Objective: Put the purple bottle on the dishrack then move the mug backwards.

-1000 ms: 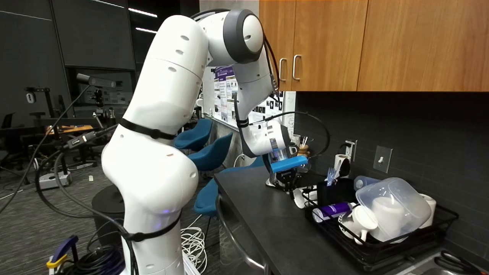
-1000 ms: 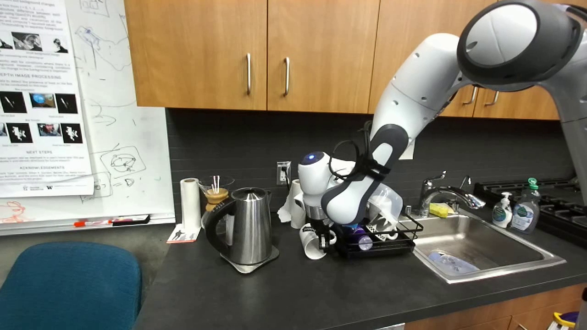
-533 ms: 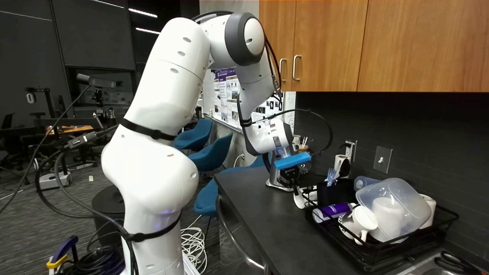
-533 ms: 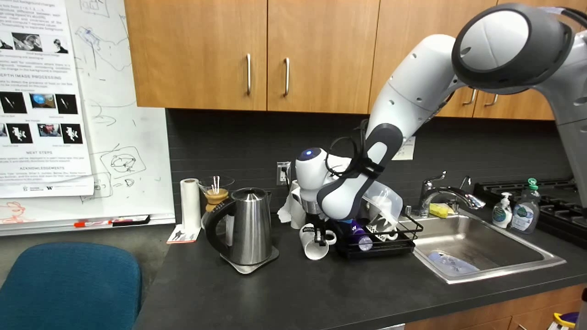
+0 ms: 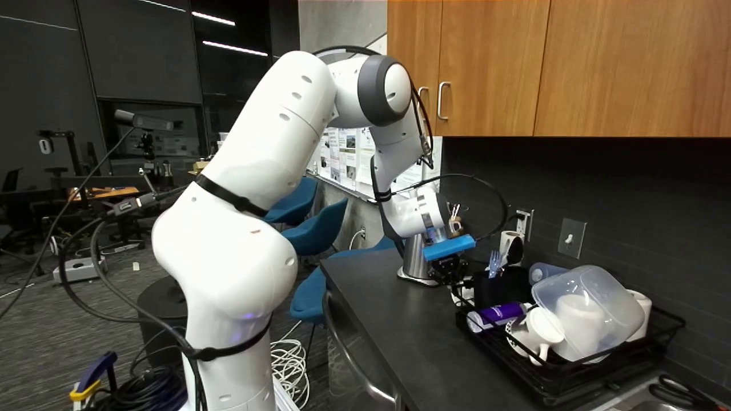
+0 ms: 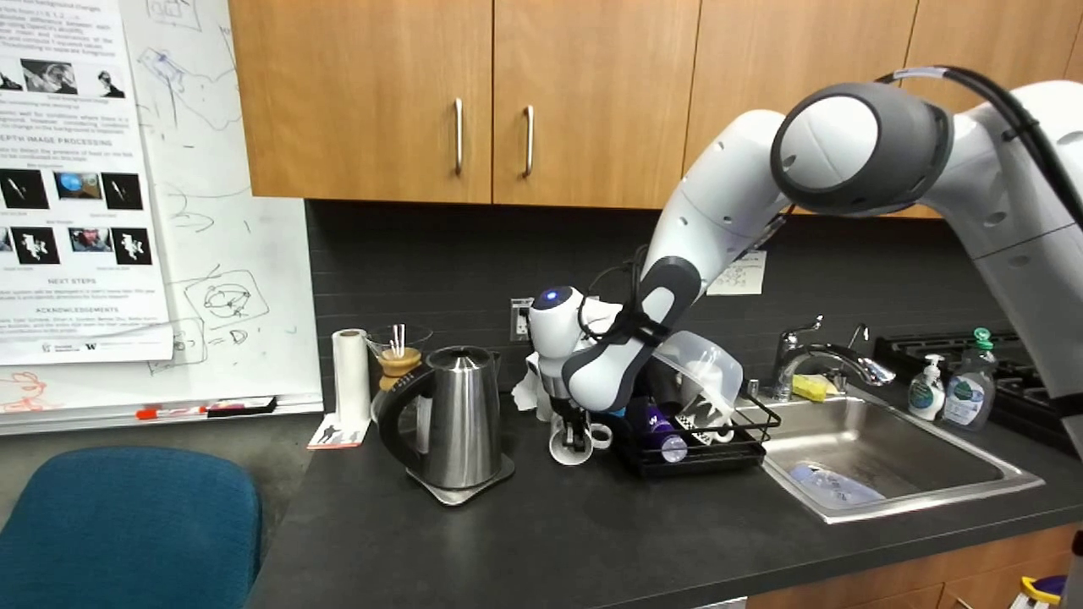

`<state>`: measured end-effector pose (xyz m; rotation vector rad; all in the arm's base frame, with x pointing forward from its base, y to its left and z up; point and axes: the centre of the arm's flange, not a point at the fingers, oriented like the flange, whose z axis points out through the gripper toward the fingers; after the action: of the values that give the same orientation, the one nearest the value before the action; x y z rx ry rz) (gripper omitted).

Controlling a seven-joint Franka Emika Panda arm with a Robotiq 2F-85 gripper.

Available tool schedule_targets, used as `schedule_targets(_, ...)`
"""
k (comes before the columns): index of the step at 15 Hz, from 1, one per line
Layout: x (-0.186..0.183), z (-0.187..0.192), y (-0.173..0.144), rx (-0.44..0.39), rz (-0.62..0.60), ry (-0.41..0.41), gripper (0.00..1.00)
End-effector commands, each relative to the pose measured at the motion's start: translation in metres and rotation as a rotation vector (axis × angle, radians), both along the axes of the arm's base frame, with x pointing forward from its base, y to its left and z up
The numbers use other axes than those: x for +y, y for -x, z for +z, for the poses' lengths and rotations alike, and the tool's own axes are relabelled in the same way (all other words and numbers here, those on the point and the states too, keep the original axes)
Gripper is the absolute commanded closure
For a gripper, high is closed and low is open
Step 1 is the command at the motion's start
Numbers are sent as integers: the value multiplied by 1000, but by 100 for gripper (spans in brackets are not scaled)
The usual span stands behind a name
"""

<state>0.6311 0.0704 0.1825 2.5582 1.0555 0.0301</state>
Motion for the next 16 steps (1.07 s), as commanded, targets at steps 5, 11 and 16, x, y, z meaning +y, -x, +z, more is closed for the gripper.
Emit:
schedule_targets(5,-10,-4,-54,-60,-30,54,100)
schedule_targets(11,-18,-5,-51,-71,-57,66,100)
schedule_targets(16,-18,14,-25,-63,-92,29,100)
